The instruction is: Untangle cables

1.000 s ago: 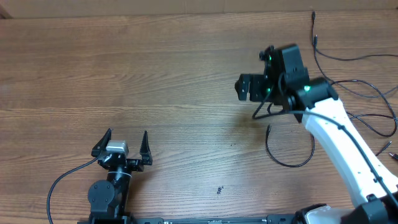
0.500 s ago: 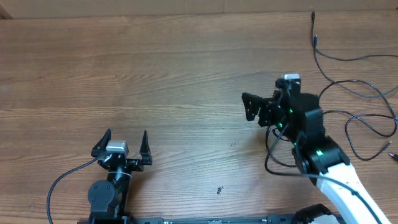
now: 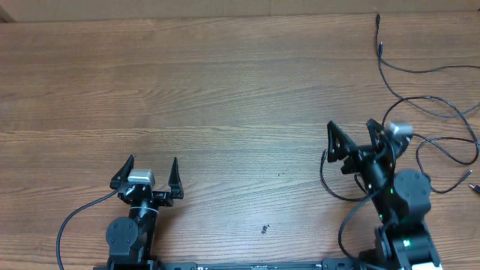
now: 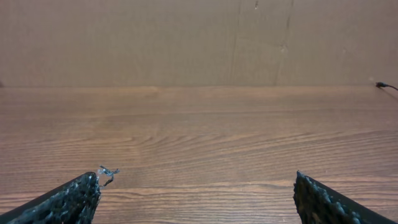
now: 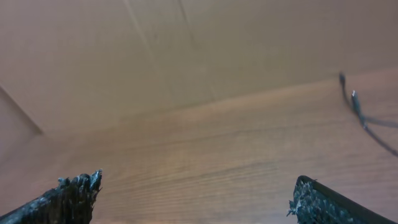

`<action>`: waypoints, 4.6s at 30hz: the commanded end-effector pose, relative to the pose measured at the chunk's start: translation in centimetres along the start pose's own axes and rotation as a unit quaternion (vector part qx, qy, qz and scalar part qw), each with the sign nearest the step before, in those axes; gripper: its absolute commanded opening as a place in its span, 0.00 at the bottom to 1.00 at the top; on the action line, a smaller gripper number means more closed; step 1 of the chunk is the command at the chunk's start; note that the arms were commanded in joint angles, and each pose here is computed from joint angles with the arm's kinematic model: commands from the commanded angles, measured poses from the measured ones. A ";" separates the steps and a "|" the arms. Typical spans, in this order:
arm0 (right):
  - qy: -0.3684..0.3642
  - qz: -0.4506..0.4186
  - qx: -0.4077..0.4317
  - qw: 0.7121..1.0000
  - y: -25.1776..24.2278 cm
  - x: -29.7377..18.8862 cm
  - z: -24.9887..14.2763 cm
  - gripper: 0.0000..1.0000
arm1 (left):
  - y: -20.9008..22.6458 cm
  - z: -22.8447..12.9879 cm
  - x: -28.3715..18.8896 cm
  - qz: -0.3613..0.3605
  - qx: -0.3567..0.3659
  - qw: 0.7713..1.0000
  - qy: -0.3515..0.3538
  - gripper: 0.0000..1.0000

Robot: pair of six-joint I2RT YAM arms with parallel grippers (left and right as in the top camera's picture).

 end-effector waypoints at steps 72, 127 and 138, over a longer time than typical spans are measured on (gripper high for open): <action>-0.063 -0.016 -0.007 0.998 -2.5 -3.8 -6.1 1.00 | 0.4 0.0 0.0 0.008 0.011 1.000 -0.003 1.00; -0.063 -0.017 -0.007 0.998 -2.5 -3.8 -6.1 1.00 | 0.4 0.0 0.0 0.008 0.011 1.000 -0.003 1.00; -0.063 -0.017 -0.007 0.998 -2.5 -3.8 -6.1 1.00 | 0.4 0.0 0.0 0.008 0.011 1.000 -0.003 1.00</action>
Point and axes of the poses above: each gripper's point midway between its finger pads, its own x axis out along the fingers, its own y axis along the line the jaws close on, z = x × y, the point moved 1 cm from there along -x, back along the fingers, and after that the axes turned 5 degrees about -x, right-handed, at the moved point
